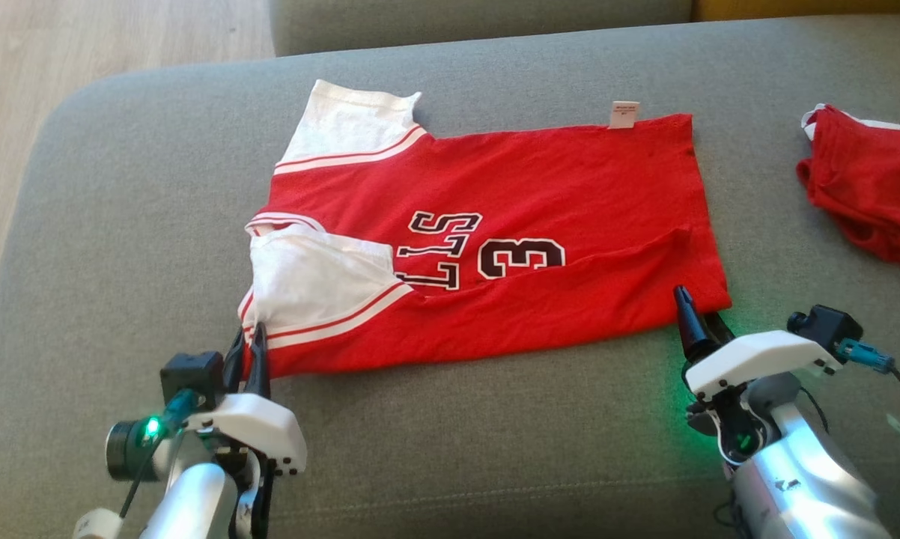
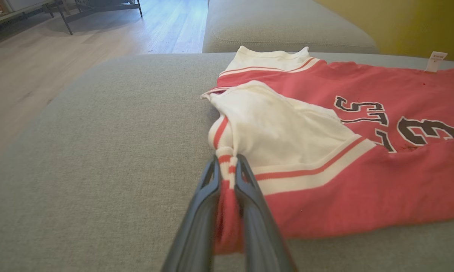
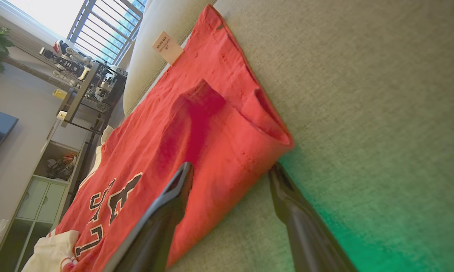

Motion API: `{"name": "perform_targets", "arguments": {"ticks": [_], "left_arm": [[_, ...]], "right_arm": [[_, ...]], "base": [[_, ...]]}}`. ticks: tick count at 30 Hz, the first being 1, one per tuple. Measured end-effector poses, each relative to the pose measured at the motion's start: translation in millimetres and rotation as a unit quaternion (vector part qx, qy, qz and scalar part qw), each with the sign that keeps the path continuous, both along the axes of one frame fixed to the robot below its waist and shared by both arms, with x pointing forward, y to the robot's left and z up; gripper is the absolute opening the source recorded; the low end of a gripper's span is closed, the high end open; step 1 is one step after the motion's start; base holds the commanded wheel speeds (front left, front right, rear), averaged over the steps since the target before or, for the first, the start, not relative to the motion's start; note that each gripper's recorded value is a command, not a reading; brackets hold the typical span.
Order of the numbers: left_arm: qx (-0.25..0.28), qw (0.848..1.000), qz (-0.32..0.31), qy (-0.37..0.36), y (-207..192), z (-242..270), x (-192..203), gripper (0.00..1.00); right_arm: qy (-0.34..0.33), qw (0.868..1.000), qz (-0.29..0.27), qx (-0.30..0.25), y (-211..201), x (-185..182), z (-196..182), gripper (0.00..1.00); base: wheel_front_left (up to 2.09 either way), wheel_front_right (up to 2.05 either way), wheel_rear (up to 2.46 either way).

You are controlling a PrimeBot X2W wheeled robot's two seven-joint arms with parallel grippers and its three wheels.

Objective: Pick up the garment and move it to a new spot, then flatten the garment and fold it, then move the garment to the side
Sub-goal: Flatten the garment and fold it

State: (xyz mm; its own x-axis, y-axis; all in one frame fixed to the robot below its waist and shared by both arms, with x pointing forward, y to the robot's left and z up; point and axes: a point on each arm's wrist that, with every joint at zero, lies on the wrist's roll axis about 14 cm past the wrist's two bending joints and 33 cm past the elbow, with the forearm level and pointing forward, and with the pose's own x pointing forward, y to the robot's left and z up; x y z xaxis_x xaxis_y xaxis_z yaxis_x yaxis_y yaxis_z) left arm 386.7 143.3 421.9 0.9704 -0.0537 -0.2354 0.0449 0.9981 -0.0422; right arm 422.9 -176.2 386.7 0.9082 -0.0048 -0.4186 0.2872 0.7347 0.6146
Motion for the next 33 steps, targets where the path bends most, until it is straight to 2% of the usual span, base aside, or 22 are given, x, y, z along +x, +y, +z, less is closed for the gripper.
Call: {"name": "perform_targets", "arguments": {"ticks": [5, 6, 7, 21, 27, 33], "left_arm": [[-0.001, 1.0, -0.004, 0.002, -1, -1, -1, 0.0], [0.0, 1.0, -0.004, 0.003, -1, -2, -1, 0.0], [0.001, 1.0, -0.005, 0.004, -1, -2, -1, 0.0], [0.012, 1.0, -0.019, 0.008, -2, -4, -6, 0.0], [0.019, 0.997, -0.031, 0.061, 3, -32, -50, 0.0], [0.024, 0.998, -0.043, 0.049, 4, -24, -59, 0.0]], "right_arm": [[0.002, 1.0, -0.006, 0.002, 3, 0, -4, 0.98], [0.002, 1.0, -0.007, 0.001, 3, 0, -4, 0.39], [0.002, 1.0, -0.007, -0.001, 3, 1, -4, 0.0], [-0.015, 0.999, -0.017, -0.047, -19, -10, 9, 0.0], [-0.002, 0.998, -0.012, -0.066, -27, -46, 1, 0.0], [0.016, 0.996, -0.01, -0.089, -37, -68, -7, 0.0]], "base": [[0.0, 0.0, 0.0], [0.0, 0.0, 0.0], [0.0, 0.0, 0.0], [0.0, 0.0, 0.0], [0.0, 0.0, 0.0], [0.0, 0.0, 0.0]]}}
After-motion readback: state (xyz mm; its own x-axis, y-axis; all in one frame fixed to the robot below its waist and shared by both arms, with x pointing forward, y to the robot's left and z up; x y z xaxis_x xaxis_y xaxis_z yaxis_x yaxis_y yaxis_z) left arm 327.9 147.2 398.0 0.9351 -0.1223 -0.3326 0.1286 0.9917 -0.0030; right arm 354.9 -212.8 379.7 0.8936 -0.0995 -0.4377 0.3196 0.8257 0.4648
